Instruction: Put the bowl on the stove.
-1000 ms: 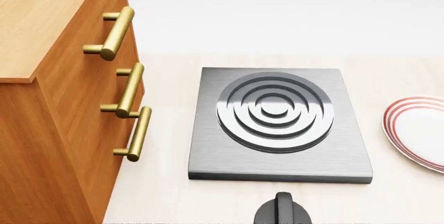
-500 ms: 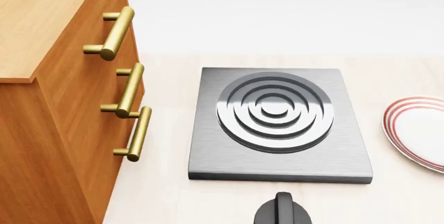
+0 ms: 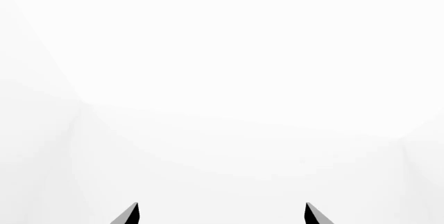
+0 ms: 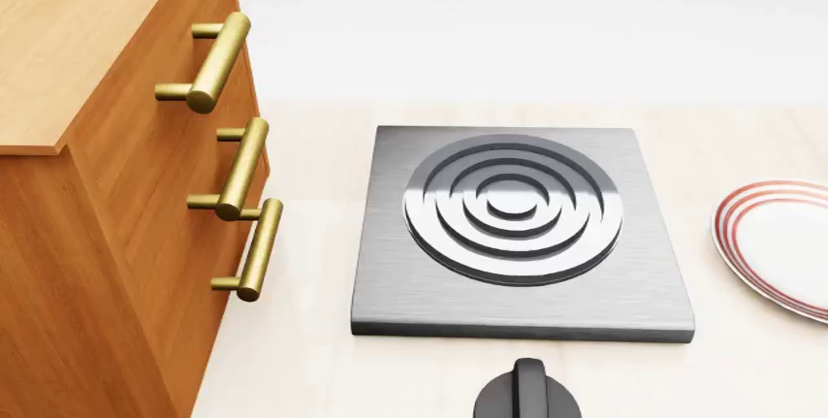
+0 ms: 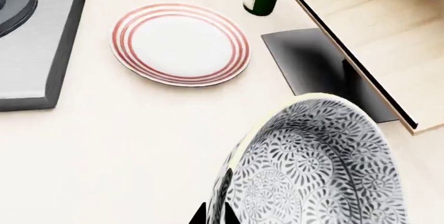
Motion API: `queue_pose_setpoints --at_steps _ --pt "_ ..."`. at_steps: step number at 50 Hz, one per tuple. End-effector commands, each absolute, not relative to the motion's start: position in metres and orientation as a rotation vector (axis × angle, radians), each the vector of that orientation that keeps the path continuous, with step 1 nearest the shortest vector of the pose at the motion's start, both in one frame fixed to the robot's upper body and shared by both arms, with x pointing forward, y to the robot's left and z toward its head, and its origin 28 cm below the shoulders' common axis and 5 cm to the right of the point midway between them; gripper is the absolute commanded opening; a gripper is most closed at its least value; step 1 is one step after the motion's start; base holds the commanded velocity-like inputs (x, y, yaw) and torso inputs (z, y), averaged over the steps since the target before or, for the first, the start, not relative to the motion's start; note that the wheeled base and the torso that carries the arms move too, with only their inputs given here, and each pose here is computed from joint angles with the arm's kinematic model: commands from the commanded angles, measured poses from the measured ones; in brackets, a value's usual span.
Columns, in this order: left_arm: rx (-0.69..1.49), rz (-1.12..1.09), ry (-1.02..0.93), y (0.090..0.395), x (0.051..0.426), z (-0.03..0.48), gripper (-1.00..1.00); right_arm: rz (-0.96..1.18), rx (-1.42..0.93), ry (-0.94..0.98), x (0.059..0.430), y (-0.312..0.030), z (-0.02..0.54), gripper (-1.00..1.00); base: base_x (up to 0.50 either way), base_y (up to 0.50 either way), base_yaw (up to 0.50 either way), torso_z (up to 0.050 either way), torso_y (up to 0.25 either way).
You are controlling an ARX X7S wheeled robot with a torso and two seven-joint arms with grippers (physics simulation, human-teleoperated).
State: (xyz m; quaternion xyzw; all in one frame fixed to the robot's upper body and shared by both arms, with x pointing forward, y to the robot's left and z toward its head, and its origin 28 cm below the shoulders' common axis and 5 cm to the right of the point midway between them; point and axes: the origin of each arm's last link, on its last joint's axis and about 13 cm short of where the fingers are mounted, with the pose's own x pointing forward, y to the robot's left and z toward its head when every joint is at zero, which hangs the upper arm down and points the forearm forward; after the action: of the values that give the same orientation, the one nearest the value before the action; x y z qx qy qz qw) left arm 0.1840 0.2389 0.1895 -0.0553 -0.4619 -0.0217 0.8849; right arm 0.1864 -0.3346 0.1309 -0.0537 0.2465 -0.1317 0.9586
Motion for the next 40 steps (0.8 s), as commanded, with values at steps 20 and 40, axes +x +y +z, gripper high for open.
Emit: queue_pose_setpoints --at_steps 20,40 --pt "-0.119 -0.045 -0.962 0.239 0.184 0.190 1.00 0.044 -0.281 0.198 0.255 -0.285 0.244 -1.00 0.00 0.00 0.00 0.000 0.000" --pt "-0.122 -0.043 -0.965 0.239 0.184 0.191 1.00 0.218 -0.328 0.115 0.312 -0.243 0.278 -1.00 0.00 0.00 0.00 0.000 0.000"
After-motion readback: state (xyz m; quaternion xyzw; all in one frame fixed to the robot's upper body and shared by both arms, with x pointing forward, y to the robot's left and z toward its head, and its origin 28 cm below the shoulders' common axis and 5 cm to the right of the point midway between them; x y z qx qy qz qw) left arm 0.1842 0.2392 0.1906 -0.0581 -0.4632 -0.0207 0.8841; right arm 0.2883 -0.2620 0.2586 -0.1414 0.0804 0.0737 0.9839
